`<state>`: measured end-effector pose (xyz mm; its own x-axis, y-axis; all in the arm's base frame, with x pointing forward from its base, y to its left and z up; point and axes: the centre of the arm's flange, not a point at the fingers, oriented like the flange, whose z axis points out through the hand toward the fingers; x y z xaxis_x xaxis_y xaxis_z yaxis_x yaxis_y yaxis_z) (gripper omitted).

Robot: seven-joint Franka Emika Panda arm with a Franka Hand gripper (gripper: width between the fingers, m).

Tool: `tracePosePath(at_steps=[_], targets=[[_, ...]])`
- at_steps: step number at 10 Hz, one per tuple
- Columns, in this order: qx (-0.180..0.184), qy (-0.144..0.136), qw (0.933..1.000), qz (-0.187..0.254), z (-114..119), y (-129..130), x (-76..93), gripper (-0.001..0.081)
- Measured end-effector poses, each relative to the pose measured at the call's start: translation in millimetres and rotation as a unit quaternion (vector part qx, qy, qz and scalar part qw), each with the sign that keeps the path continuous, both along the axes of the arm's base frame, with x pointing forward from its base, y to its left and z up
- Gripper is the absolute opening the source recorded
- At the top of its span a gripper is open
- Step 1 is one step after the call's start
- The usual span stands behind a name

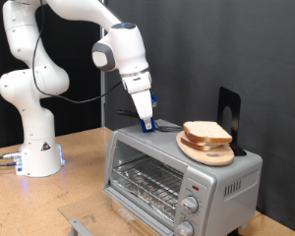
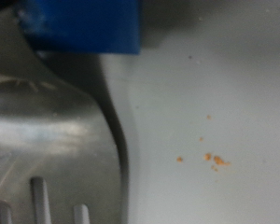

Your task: Make a piece of toast with the oven

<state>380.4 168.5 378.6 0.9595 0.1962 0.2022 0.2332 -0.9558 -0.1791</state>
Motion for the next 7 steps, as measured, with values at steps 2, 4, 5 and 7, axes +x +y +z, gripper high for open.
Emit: tracePosePath(at_steps=[2, 4, 5, 7], targets=[[-0.001, -0.002, 1.0000, 0.001, -1.8, 1.3, -1.1, 0.0714], [-0.001, -0.006, 1.0000, 0.001, -2.7, 2.7, -1.5, 0.0579], [-0.001, -0.009, 1.0000, 0.000, -2.2, 3.8, -1.4, 0.0437], [-0.001, -0.011, 0.9999, -0.001, -2.0, 6.1, -2.1, 0.0437]])
